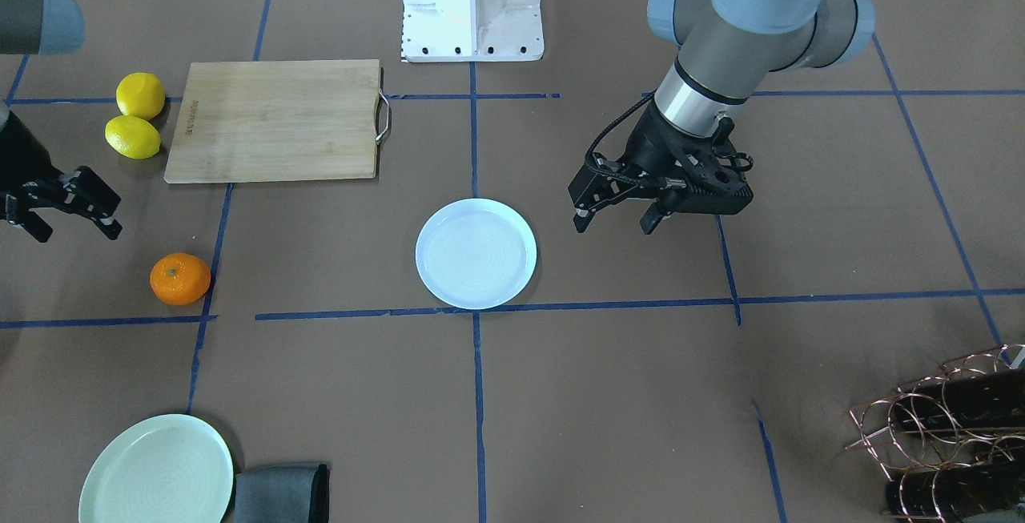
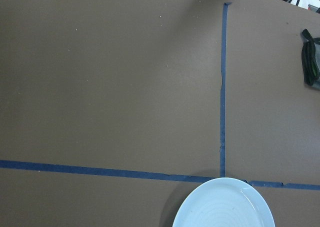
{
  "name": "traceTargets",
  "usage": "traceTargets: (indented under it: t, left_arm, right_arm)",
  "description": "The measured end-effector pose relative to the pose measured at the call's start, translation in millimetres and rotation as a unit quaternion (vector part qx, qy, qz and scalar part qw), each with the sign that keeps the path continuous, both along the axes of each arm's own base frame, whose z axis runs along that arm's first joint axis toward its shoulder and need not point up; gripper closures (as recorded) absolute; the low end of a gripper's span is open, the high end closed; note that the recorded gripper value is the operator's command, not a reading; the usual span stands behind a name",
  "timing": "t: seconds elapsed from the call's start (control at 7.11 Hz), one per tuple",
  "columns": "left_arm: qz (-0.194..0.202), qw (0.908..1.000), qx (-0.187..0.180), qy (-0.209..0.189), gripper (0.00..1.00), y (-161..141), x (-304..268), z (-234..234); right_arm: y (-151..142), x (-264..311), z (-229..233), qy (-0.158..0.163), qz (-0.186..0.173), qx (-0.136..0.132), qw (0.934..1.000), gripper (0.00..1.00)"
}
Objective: Pick orange to plate
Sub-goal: 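Release the plate and lift the left gripper while the right arm reaches out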
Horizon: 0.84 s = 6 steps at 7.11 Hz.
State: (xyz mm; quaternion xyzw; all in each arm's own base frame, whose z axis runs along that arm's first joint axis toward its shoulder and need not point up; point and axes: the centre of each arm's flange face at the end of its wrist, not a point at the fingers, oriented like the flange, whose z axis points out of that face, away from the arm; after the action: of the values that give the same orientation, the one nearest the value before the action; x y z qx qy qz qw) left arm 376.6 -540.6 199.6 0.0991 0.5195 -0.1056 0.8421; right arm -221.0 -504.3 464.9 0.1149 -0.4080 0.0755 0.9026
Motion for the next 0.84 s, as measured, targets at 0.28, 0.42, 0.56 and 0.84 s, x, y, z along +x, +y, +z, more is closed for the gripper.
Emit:
traceTargets:
  t: [0.28, 0.42, 0.56, 0.84]
  left_arm:
    - [-0.001, 1.0000, 0.006, 0.004, 0.00, 3.1, -4.5, -5.2]
    - [-0.001, 1.0000, 0.007, 0.006, 0.00, 4.1, -6.2, -7.1]
    - [-0.002, 0.9999, 0.008, 0.007, 0.00, 4.5, -7.8, -8.4]
    - [-0.006, 0.9999, 0.009, 0.007, 0.00, 2.8, -13.7, -7.6]
  right_arm:
    - [-28.4, -34.6, 5.8, 0.009, -0.001, -0.007, 0.9999, 0.00]
    - [-32.2, -47.9, 4.5, 0.010, -0.007, -0.007, 0.9999, 0.00]
    - [-36.3, -65.8, 0.0, 0.012, -0.015, -0.003, 0.9998, 0.00]
    - [-42.4, -96.6, 6.3, 0.027, -0.023, -0.003, 0.9994, 0.00]
